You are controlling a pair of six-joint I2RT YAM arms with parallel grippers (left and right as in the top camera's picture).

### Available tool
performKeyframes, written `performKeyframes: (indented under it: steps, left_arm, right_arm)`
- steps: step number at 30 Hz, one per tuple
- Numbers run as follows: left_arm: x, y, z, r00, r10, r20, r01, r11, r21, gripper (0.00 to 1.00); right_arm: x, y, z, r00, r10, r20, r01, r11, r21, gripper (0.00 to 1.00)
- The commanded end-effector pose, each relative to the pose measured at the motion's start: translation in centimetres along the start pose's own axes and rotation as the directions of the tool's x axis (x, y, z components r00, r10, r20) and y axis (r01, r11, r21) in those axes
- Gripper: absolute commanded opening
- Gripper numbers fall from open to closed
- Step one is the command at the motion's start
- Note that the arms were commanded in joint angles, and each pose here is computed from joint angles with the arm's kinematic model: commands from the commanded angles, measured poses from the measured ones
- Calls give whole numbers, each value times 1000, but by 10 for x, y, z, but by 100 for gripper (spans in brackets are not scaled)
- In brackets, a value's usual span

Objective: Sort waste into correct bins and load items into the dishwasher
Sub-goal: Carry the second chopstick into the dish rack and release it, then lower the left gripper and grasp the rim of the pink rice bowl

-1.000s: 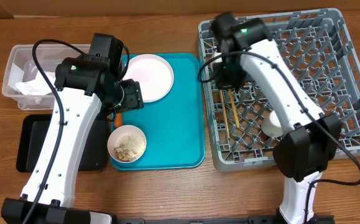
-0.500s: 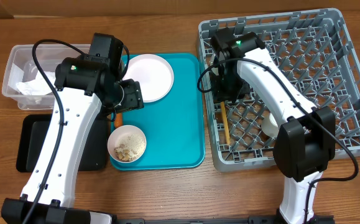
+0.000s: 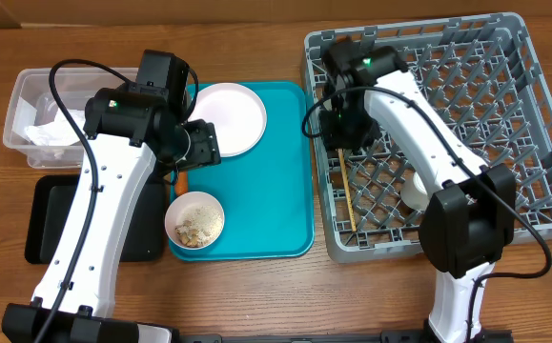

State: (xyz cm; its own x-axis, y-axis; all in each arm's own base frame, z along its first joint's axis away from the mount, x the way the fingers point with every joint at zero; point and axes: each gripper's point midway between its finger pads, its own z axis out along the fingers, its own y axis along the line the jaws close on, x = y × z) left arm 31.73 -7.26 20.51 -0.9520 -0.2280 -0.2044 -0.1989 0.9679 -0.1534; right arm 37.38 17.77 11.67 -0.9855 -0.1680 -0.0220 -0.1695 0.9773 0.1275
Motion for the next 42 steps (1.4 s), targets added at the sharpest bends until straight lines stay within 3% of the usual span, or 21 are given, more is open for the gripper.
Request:
performKeyframes:
  steps: [1,8,12,15,17,21,26,33,37,42]
  left_arm:
    - [-2,2,-2,1000,-17,14,18,1000,-2,73]
    - [22,18,-3,997,-21,-75,15,997,-79,65]
    - [44,28,-2,986,-30,-164,11,993,-120,56]
    - [59,35,3,974,-37,-226,3,989,-149,54]
    - [68,39,10,964,-43,-261,-1,986,-164,55]
    - [84,40,32,946,-54,-319,7,989,-146,51]
    - [87,28,74,952,-33,-304,15,998,-64,38]
    - [93,10,99,963,52,-265,-62,998,-31,39]
    - [96,-2,110,965,112,-237,-118,993,-12,44]
    - [95,0,123,969,167,-180,-183,980,-79,47]
  right_arm:
    - [-18,23,-34,994,9,106,1,995,-100,42]
    - [-30,27,-38,988,36,151,-18,993,-119,46]
    - [-35,28,-39,985,34,172,-13,992,-124,55]
    - [-36,28,-39,984,33,177,-11,992,-125,67]
    - [-36,28,-39,984,33,177,-11,992,-125,99]
    - [-38,29,-40,983,33,183,-9,992,-127,100]
    - [-38,29,-40,982,33,184,-9,992,-127,100]
    - [-38,29,-40,982,33,184,-9,992,-127,100]
    - [-38,29,-40,982,33,184,-9,992,-127,100]
    - [-38,29,-40,982,33,184,-9,992,-127,100]
